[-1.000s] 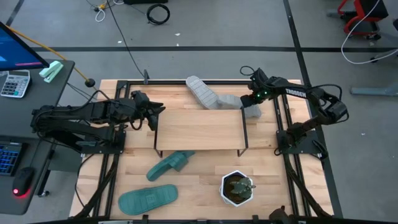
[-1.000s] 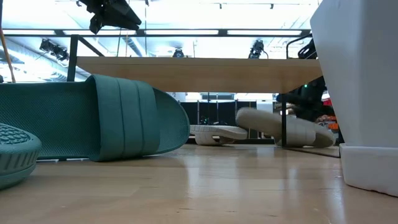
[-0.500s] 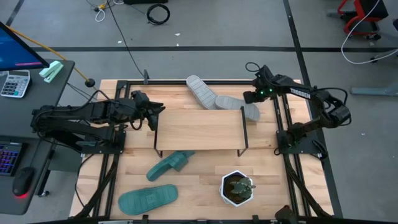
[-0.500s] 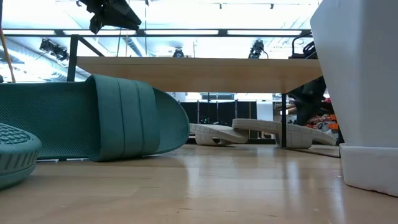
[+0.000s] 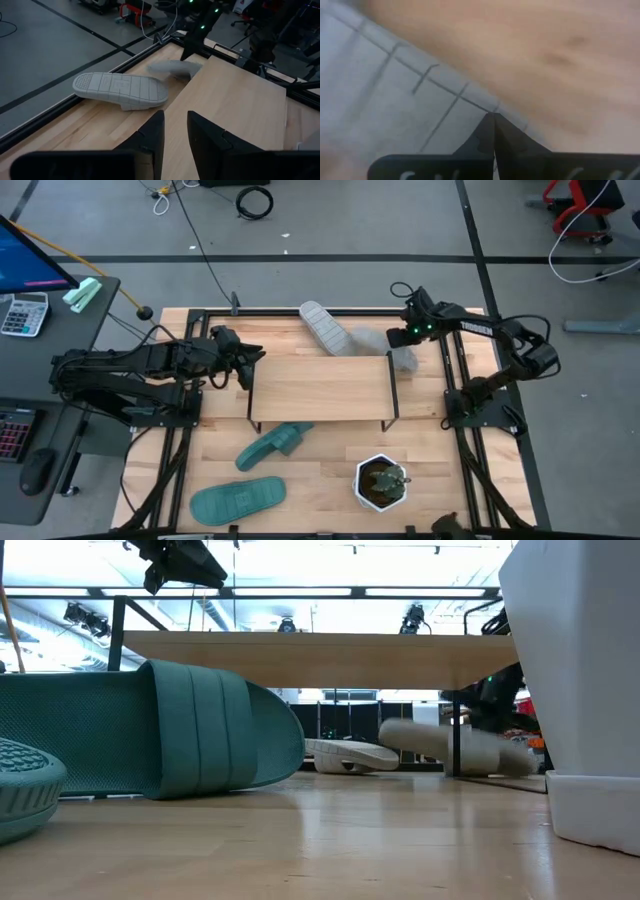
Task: Pick and place slides into the shelf
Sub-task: Put the right gray slide on the shelf
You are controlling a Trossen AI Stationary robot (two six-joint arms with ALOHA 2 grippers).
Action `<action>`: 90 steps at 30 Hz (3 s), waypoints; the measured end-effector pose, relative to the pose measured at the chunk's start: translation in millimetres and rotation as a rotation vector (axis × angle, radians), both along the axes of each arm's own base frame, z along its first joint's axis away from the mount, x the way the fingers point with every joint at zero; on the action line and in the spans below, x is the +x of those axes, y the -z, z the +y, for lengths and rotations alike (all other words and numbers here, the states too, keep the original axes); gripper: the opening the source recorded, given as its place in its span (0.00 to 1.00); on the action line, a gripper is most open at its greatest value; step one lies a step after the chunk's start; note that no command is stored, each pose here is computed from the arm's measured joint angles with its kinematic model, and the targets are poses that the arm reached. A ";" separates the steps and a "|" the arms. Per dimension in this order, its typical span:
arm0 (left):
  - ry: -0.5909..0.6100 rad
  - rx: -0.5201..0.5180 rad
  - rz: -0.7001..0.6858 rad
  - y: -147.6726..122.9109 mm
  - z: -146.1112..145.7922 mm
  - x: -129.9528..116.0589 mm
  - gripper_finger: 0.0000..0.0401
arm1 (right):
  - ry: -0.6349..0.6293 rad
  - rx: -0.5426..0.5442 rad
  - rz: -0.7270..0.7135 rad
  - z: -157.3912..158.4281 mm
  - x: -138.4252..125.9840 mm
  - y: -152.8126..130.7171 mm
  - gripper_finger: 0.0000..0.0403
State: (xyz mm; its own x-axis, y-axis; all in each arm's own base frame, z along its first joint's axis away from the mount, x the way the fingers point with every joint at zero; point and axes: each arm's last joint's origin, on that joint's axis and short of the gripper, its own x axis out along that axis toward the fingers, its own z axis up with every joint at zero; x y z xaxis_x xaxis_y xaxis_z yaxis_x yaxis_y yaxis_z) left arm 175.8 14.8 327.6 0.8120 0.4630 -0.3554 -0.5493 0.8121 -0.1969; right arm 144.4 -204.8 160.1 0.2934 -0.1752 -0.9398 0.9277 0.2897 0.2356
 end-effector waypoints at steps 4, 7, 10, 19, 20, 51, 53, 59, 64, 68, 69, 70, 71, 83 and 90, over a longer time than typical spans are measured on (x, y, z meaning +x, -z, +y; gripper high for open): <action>-0.003 -0.004 -0.004 -0.1 0.1 -0.1 0.23 | 0.042 -0.039 0.116 8.3 10.9 4.6 0.00; -0.003 -0.005 -0.008 -0.5 0.0 0.0 0.23 | 0.120 -0.085 0.190 13.7 12.5 3.3 0.00; -0.003 -0.005 -0.008 -0.5 0.1 0.1 0.23 | 0.161 -0.074 0.203 21.1 10.0 -0.7 0.00; -0.002 -0.002 -0.007 -0.5 0.1 0.1 0.22 | 0.186 -0.205 0.006 24.0 5.4 -38.8 0.00; -0.002 -0.002 -0.007 -0.6 0.1 0.1 0.22 | 0.160 -0.204 -0.047 24.2 5.4 -43.4 0.01; -0.001 -0.024 -0.014 -0.2 -0.2 0.1 0.25 | 0.091 0.114 -0.153 30.8 -16.6 -44.0 0.69; -0.001 -0.024 -0.014 -0.2 -0.2 0.1 0.25 | 0.104 0.127 -0.116 33.5 -16.7 -42.5 0.75; -0.001 -0.024 -0.013 -0.1 -0.3 0.1 0.25 | 0.176 0.140 -0.097 35.0 -15.2 -41.8 0.76; -0.001 -0.024 -0.012 0.0 -0.3 0.0 0.25 | 0.199 0.151 -0.112 35.7 -12.9 -41.7 0.73; 0.008 -0.028 -0.011 0.1 -0.6 0.1 0.24 | 0.248 0.158 -0.145 38.5 -9.6 -33.8 0.73; 0.013 -0.030 -0.011 0.2 -0.7 0.2 0.24 | 0.258 0.164 -0.152 40.0 -8.8 -30.5 0.74; 0.015 -0.031 -0.011 0.2 -0.8 0.2 0.23 | 0.266 0.171 -0.156 41.8 -8.3 -26.5 0.74; 0.016 -0.031 -0.010 0.2 -1.0 0.2 0.23 | 0.279 0.177 -0.158 43.9 -8.0 -22.6 0.74; 0.024 -0.032 -0.010 0.3 -2.3 0.3 0.24 | 0.446 0.178 -0.414 65.6 -11.6 10.9 0.67; 0.023 -0.032 -0.011 0.2 -2.2 0.3 0.25 | 0.466 0.139 -0.446 69.0 -15.9 10.9 0.46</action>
State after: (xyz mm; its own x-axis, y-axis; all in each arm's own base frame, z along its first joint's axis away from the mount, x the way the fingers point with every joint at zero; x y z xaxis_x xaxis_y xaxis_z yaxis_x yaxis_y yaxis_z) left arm 176.1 12.6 327.4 0.8263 0.4324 -0.3610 -0.5279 0.8180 -0.2285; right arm 128.5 -135.8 149.2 0.5829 -0.2642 -0.7684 0.7531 -0.1795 0.6330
